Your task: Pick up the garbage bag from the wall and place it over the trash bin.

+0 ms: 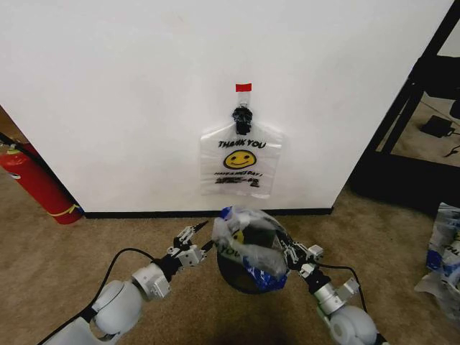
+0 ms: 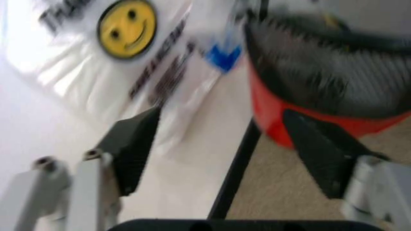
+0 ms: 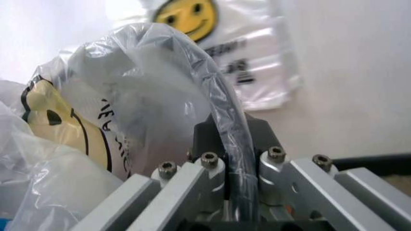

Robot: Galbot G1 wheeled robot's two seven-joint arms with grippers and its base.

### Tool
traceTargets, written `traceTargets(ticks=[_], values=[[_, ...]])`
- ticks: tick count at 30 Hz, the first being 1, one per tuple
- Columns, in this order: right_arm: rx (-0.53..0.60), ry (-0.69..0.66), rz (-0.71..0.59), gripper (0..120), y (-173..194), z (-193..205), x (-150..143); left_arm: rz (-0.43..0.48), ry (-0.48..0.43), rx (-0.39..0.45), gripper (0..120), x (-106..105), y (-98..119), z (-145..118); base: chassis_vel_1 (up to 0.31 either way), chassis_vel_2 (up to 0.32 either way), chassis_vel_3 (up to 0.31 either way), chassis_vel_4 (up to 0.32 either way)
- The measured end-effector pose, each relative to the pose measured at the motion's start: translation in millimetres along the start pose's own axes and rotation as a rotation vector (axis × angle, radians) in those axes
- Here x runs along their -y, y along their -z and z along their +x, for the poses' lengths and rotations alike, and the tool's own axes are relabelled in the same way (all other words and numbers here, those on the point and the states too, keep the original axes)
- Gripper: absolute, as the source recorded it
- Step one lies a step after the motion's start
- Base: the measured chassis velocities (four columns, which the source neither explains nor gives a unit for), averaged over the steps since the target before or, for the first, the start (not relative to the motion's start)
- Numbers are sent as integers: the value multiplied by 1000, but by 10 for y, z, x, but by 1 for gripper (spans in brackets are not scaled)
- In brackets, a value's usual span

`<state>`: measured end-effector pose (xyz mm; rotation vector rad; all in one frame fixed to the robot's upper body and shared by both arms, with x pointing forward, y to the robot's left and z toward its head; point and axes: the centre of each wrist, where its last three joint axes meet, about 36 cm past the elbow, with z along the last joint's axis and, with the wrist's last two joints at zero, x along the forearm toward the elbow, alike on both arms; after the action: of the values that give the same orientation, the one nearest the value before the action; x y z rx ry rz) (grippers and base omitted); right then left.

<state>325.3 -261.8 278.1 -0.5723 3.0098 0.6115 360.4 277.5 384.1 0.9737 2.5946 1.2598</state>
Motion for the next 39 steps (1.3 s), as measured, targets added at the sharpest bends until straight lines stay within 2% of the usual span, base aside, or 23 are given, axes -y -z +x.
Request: traceTargets(ticks=[2,3,5,8,9,10,11,12,15,16,19,22,35,39], values=[[23,-59,-34,1,-35,-12,-77,34,61,-10,89,24,-14,-2,0,0,0,0],[23,-59,-34,1,-35,-12,-77,34,61,-10,89,24,-14,-2,0,0,0,0],[54,-125,-84,1,-51,-28,-186,142,135,-9,97,85,93,4,0,0,0,0],[97,-191,-126,1,-57,-66,-294,407,206,19,100,208,438,38,0,0,0,0],[132,-214,-135,1,-62,-104,-330,612,207,63,100,286,710,85,0,0,0,0],[132,-214,-135,1,-62,-104,-330,612,207,63,100,286,710,85,0,0,0,0],[157,-222,-141,1,-62,-142,-357,780,172,100,100,343,971,147,0,0,0,0],[174,-224,-147,1,-52,-171,-382,898,132,120,100,369,1164,203,0,0,0,0],[209,-219,-172,1,-29,-234,-488,1150,3,126,100,349,1569,305,0,0,0,0],[209,-219,-172,1,-29,-234,-488,1150,3,126,100,349,1569,305,0,0,0,0],[229,-203,-175,1,-51,-255,-559,1253,-60,106,100,315,1680,273,0,0,0,0],[244,-167,-169,1,-86,-279,-614,1275,-68,87,100,340,1651,202,0,0,0,0],[263,-106,-144,1,-237,-428,-766,1275,-5,3,97,359,1439,-7,0,0,0,0],[272,-103,-154,1,-259,-457,-810,1281,7,-21,90,402,1397,-54,0,0,0,0]])
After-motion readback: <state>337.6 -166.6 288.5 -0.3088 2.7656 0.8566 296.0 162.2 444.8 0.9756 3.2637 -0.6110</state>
